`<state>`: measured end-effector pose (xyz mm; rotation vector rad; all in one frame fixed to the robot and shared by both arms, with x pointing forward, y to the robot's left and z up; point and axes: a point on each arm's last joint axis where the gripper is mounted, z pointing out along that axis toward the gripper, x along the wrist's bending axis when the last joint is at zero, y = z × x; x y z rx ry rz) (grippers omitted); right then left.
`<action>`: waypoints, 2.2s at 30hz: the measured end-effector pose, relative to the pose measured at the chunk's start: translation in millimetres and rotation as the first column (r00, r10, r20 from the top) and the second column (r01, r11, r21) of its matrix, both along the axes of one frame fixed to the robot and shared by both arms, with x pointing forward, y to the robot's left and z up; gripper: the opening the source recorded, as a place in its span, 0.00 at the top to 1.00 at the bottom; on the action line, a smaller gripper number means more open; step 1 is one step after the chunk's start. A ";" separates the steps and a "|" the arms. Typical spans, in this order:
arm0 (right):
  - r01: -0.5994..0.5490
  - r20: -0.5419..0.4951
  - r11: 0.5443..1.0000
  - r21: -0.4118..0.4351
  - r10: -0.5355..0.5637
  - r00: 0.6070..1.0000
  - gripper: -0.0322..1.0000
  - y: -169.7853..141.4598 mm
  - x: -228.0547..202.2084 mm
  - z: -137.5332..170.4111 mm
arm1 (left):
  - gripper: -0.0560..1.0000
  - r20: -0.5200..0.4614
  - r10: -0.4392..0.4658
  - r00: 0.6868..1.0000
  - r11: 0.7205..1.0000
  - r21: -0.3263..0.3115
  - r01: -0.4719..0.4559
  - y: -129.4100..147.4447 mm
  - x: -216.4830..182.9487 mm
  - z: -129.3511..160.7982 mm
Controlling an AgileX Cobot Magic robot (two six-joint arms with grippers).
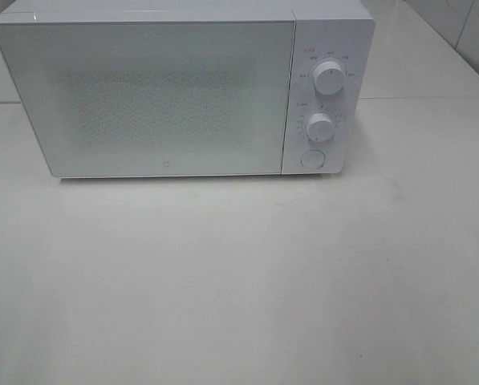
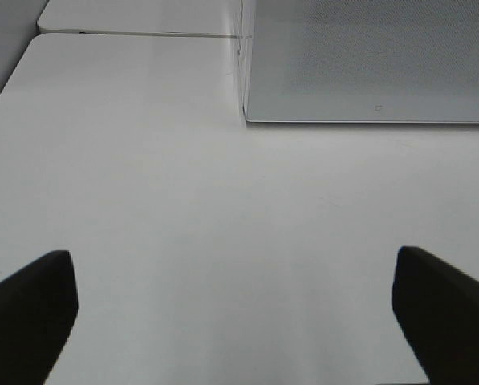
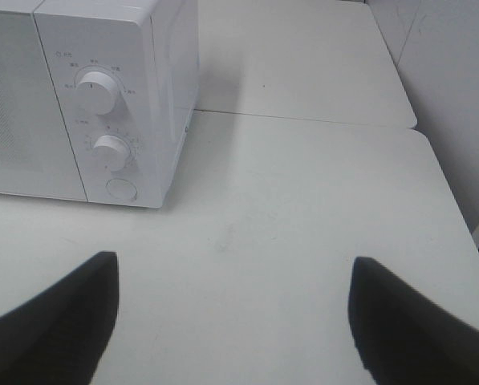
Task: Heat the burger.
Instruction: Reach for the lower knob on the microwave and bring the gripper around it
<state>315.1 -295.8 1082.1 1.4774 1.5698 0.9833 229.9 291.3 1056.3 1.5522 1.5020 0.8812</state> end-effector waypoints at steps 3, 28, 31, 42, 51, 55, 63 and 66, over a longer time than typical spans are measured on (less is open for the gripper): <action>-0.003 -0.011 1.000 -0.001 0.003 1.000 0.23 1.3 11.7 -0.9 | 0.01 0.000 0.000 1.000 1.000 0.000 0.000 0.0 0.0 0.0; -0.022 0.036 0.999 0.033 0.021 0.999 0.23 12.0 105.8 -20.0 | 0.01 0.000 0.000 1.000 1.000 0.000 0.000 0.0 0.0 0.0; -0.026 0.040 0.999 0.034 0.024 0.999 0.23 13.2 115.1 -24.5 | 0.01 0.000 0.000 1.000 1.000 0.000 0.000 0.0 0.0 0.0; -0.055 0.117 0.998 0.023 0.052 0.992 0.23 17.2 140.8 -41.4 | 0.01 0.000 0.000 1.000 1.000 0.000 0.000 0.0 0.0 0.0; -0.036 0.184 0.999 0.026 0.030 0.982 0.23 15.5 142.5 -81.9 | 0.01 0.000 0.000 1.000 1.000 0.000 0.000 0.0 0.0 0.0; 0.006 0.189 1.000 0.017 -0.010 0.982 0.23 11.4 139.9 -94.7 | 0.01 0.000 0.000 1.000 1.000 0.000 0.000 0.0 0.0 0.0; 0.084 0.212 0.996 0.031 -0.088 0.973 0.23 11.8 127.4 -114.8 | 0.01 0.000 0.000 1.000 1.000 0.000 0.000 0.0 0.0 0.0; 0.083 0.205 0.997 0.003 -0.082 0.975 0.23 19.7 125.7 -120.7 | 0.01 0.000 0.000 1.000 1.000 0.000 0.000 0.0 0.0 0.0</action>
